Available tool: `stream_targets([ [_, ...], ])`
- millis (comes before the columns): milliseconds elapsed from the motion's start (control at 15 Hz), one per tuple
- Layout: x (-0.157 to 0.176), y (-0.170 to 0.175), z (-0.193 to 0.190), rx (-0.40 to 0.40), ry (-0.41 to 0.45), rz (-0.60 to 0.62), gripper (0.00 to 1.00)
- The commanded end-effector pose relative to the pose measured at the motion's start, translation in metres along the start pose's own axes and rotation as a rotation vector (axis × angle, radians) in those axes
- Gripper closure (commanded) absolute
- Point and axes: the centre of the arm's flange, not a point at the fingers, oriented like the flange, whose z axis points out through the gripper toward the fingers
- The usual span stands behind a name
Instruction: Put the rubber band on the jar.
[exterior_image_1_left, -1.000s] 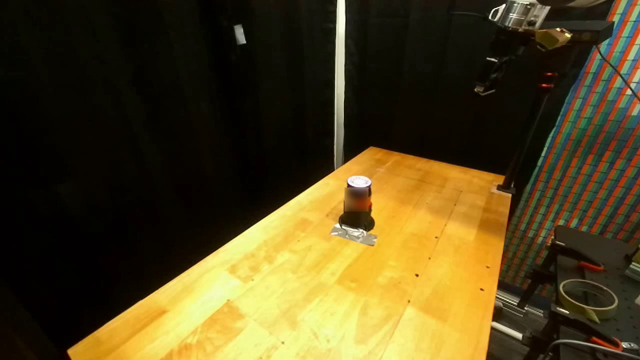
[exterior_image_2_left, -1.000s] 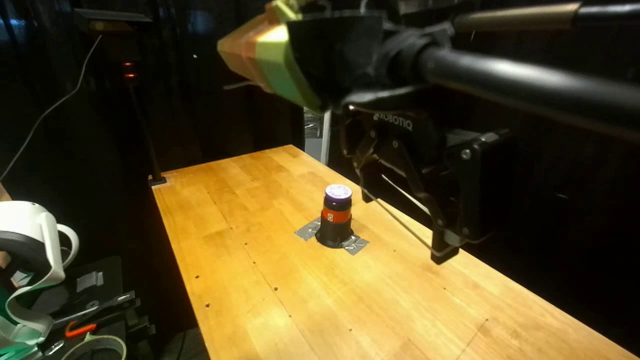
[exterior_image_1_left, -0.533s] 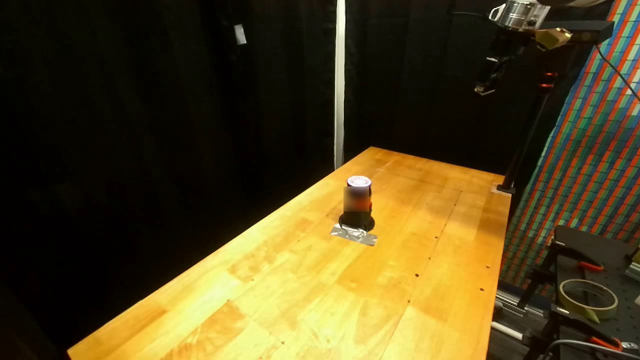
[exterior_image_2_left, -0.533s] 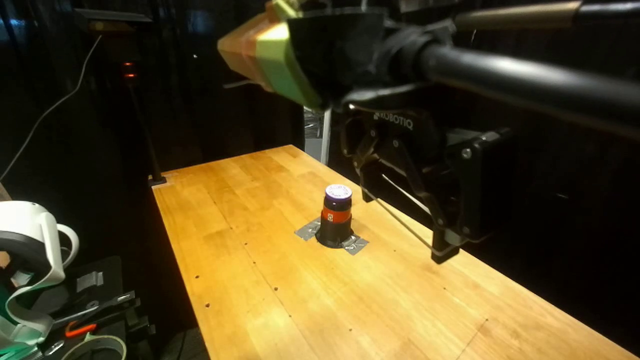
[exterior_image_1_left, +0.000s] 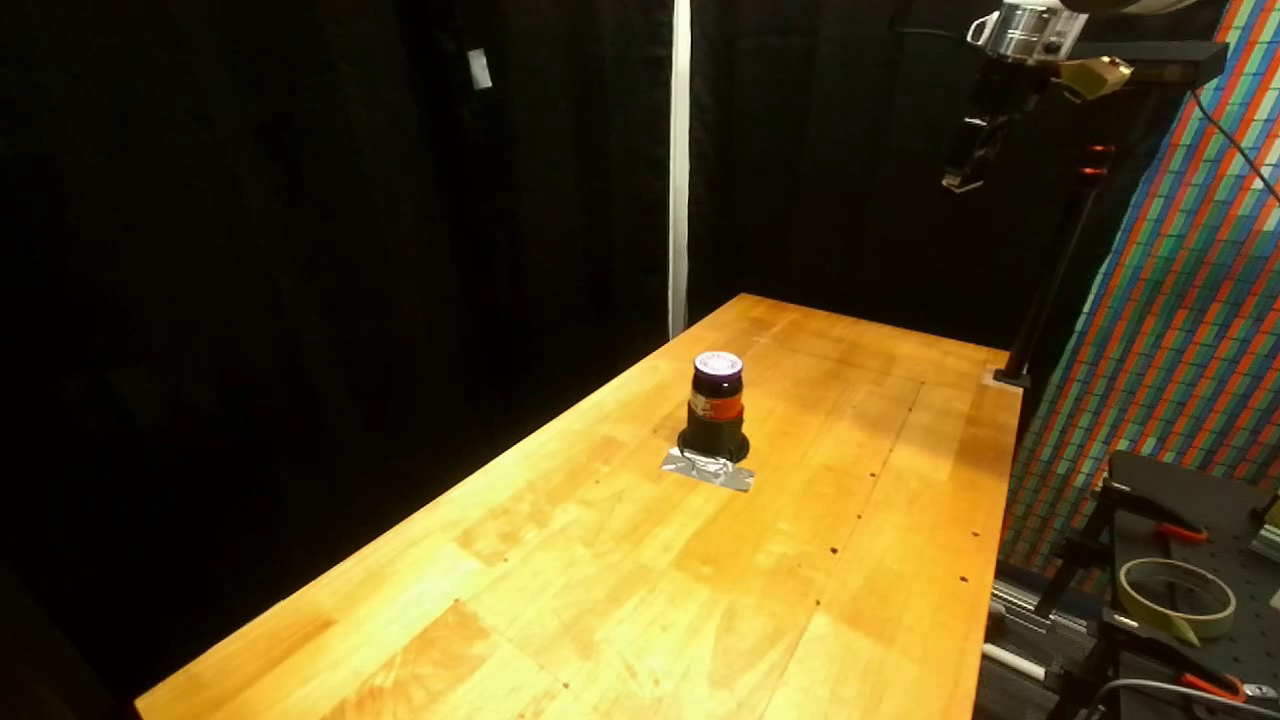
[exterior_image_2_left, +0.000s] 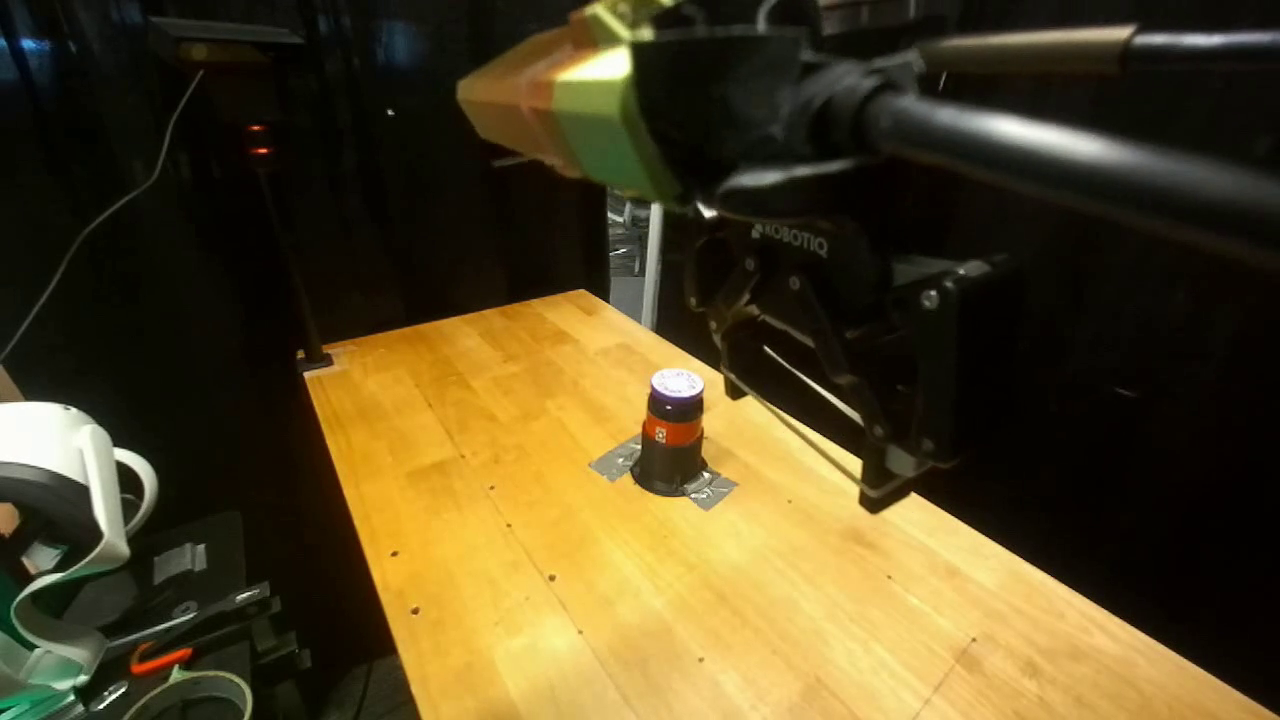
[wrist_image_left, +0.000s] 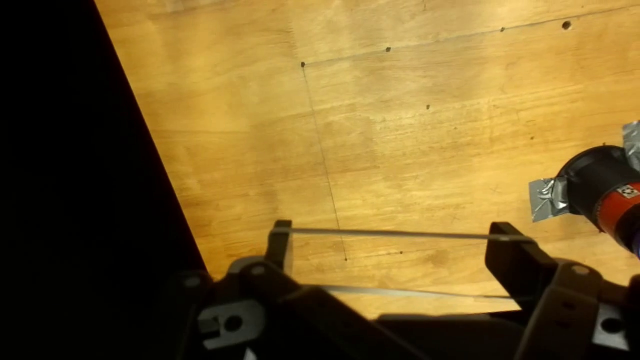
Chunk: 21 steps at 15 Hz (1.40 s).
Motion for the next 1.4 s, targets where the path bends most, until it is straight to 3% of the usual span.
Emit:
stream_targets([
  [0,0.083,-0.029,0.001,-0.014,-0.091,-0.078,0.0],
  [333,0.153,-0.112,0.033,0.037,-0.215,-0.264,0.0],
  [600,0.196,-0.185,0.075,0.063,-0.221,-0.243,0.0],
  [733,0.217,-0.218,0.099,0.028,-0.155,-0.178,0.0],
  [867,0.239,-0.25,0.122,-0.005,-0.18,-0.158,0.0],
  [1333,0.25,-0.32,0.18,-0.013,-0.337,-0.181,0.0],
])
